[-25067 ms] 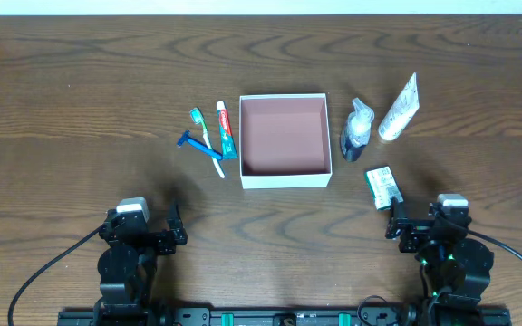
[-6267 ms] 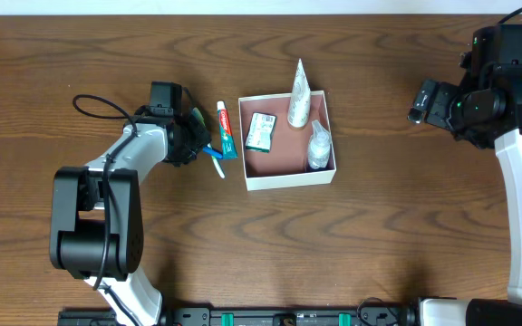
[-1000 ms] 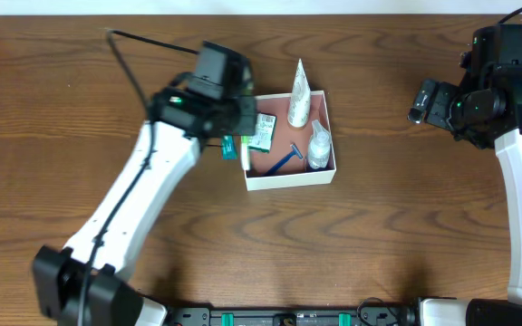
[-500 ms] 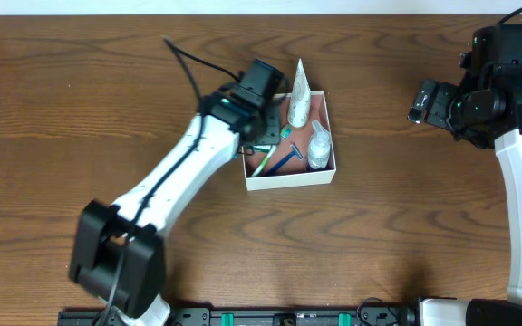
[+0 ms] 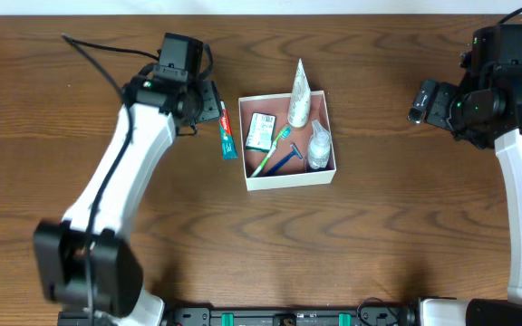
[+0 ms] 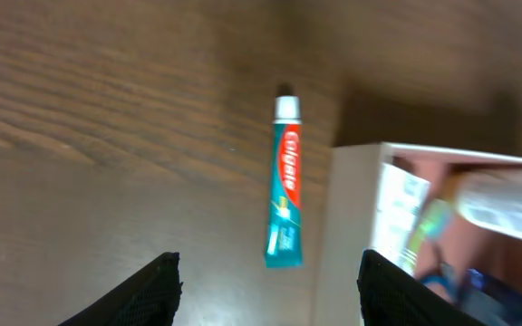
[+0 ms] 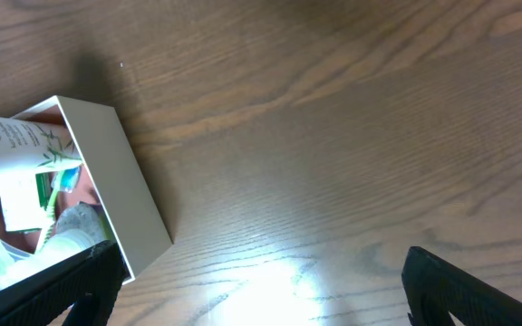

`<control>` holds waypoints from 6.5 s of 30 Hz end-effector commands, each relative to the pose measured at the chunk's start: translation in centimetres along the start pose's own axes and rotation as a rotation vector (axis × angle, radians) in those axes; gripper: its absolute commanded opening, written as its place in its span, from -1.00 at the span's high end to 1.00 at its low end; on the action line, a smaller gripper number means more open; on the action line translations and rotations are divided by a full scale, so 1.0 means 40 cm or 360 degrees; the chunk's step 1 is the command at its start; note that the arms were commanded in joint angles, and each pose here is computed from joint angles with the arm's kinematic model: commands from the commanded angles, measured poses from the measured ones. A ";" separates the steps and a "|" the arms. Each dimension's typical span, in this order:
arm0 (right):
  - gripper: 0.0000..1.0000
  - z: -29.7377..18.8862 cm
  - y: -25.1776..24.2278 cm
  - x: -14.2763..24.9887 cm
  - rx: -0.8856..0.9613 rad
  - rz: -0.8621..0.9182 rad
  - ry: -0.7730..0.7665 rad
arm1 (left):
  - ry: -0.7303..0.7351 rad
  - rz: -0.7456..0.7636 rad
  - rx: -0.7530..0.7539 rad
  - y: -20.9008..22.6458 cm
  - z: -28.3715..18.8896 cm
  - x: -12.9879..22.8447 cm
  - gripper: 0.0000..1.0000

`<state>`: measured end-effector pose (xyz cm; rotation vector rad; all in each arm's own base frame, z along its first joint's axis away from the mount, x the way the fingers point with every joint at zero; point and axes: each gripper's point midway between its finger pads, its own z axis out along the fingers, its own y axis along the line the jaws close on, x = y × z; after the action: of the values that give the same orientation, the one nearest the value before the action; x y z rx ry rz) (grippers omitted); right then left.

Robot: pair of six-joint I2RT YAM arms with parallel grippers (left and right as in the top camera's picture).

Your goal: Pack container

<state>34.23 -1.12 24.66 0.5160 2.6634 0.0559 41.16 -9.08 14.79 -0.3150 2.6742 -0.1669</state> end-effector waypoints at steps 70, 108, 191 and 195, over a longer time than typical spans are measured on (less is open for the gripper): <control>-0.99 -0.001 -0.002 -0.004 0.0001 0.0027 -0.0004 | 0.0722 0.0222 0.0008 0.033 0.311 0.265 0.88; -0.98 -0.001 -0.002 -0.004 0.0001 0.0028 -0.0004 | 0.0171 0.0192 0.0069 -0.014 0.306 0.060 -0.11; -0.98 -0.001 -0.002 -0.004 0.0001 0.0027 -0.0004 | -0.0006 0.0243 0.0134 -0.016 0.027 0.007 0.79; -0.98 -0.001 -0.002 -0.004 0.0001 0.0027 -0.0004 | 0.0014 0.0316 0.0248 -0.082 -0.049 0.053 0.78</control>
<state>34.24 -1.12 24.67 0.5159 2.6630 0.0560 40.36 -10.48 14.08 -0.0769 2.6912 -0.2382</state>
